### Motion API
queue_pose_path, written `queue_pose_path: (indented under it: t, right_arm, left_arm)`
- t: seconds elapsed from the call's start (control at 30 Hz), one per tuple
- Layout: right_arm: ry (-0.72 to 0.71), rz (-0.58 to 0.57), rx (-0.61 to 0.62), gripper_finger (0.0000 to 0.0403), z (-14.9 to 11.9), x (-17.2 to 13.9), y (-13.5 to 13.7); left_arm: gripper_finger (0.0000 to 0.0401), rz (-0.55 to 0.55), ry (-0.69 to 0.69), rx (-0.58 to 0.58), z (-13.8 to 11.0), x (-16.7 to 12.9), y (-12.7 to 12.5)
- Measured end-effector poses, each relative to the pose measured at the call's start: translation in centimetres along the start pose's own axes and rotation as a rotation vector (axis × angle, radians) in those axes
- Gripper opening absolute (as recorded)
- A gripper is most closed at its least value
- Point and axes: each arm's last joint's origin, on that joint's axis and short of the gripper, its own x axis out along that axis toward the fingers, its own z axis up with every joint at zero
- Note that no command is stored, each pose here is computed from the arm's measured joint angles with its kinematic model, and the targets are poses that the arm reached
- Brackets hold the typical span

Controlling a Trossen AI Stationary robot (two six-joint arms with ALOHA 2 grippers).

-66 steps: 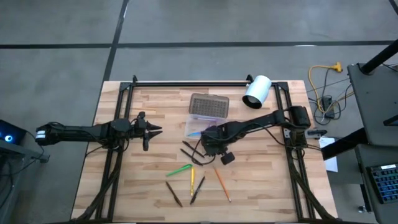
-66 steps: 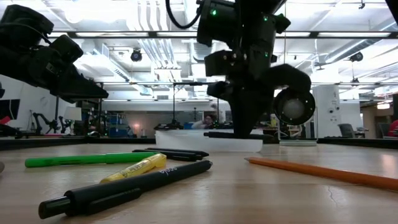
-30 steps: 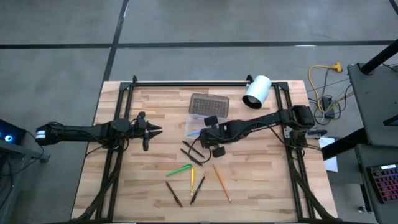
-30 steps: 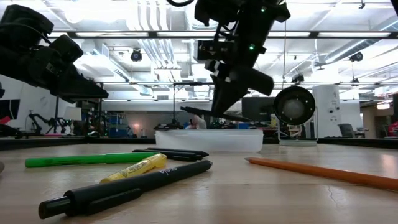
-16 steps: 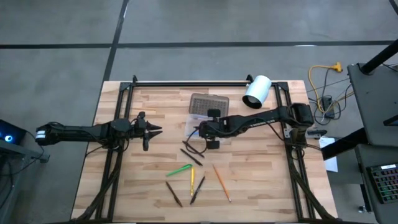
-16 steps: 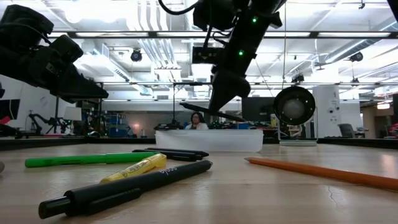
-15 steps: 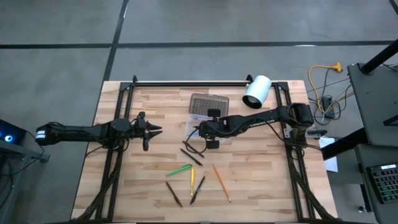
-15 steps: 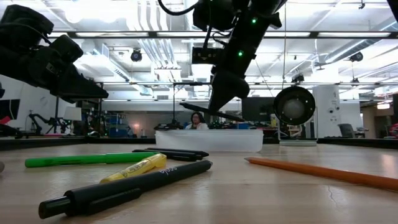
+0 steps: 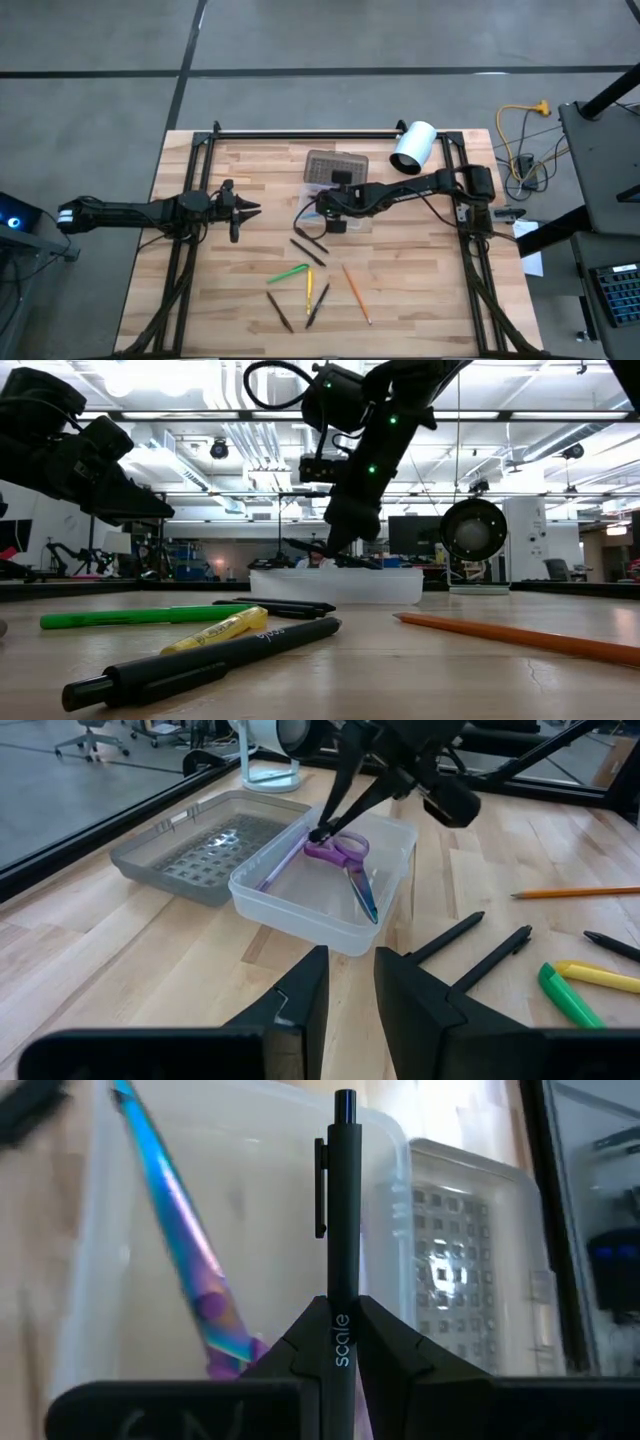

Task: Pick & place school supplies into a supply box
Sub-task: Put the black pen into the supply box

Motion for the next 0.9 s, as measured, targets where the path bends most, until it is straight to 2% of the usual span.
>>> queue_pose_path:
  t: [0.6, 0.9]
  right_arm:
    - [0.047, -0.021, 0.020, 0.0029, -1.0, 1.3, -1.4]
    - [0.056, -0.023, 0.015, 0.0065, -1.3, 1.5, -1.6]
  left_arm:
    - [0.0069, 0.000, 0.000, 0.000, 0.0, 0.0, 0.0]
    - [0.0069, 0.000, 0.000, 0.000, 0.0, 0.0, 0.0]
